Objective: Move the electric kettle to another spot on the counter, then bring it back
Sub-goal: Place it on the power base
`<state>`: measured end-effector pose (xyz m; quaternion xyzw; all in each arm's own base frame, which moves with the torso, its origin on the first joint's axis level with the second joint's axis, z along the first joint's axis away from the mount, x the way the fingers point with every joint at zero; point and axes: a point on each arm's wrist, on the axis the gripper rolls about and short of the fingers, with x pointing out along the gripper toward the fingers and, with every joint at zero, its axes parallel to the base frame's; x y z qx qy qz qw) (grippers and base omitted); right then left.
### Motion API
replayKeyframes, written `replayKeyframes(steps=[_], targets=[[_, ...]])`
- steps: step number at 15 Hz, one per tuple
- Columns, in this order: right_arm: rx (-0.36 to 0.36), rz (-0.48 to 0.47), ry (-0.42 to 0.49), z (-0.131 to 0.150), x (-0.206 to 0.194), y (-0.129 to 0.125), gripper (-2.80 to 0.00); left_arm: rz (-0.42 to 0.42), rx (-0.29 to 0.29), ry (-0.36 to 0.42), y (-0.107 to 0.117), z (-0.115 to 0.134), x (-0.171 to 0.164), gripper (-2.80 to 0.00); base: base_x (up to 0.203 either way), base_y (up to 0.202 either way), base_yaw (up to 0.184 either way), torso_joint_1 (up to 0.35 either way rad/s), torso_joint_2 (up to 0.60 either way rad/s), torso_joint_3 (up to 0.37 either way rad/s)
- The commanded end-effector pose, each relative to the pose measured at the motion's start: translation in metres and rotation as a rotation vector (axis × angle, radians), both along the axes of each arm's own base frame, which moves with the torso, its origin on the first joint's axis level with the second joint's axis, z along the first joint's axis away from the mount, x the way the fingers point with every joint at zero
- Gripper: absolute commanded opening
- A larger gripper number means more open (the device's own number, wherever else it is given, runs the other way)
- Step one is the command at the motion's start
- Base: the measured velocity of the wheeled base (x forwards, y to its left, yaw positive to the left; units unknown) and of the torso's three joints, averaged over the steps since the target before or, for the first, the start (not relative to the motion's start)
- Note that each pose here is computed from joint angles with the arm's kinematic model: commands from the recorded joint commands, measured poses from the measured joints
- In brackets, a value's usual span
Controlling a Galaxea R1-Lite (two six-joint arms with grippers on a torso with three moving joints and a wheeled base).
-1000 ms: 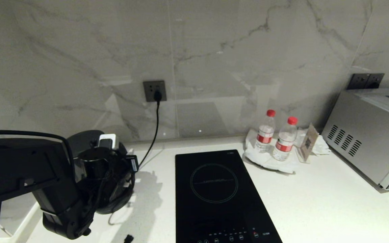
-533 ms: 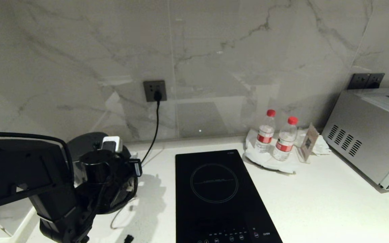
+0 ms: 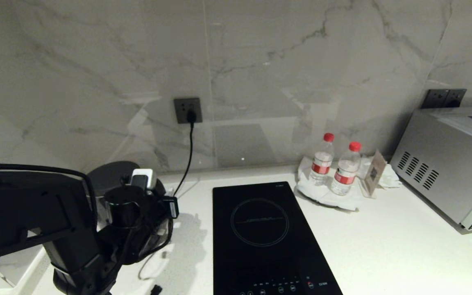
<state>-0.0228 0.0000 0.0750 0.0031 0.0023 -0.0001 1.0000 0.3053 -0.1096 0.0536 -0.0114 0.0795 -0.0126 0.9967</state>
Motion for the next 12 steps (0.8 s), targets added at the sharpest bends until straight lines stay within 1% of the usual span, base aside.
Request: replayKeyframes(steps=[1, 3, 12], targets=[[0.000, 0.000, 0.000, 0.000, 0.000, 0.000, -2.80, 0.010, 0.008, 0.020, -0.001, -0.017, 0.006, -2.80, 0.000, 0.000, 0.000, 0.000, 0.00, 0.000], [0.000, 0.000, 0.000, 0.000, 0.000, 0.000, -2.80, 0.038, 0.006, -0.002, -0.002, -0.015, 0.011, -2.80, 0.000, 0.000, 0.000, 0.000, 0.00, 0.000], [0.000, 0.000, 0.000, 0.000, 0.000, 0.000, -2.80, 0.045, -0.007, -0.037, 0.000, -0.002, 0.011, -2.80, 0.000, 0.000, 0.000, 0.000, 0.00, 0.000]])
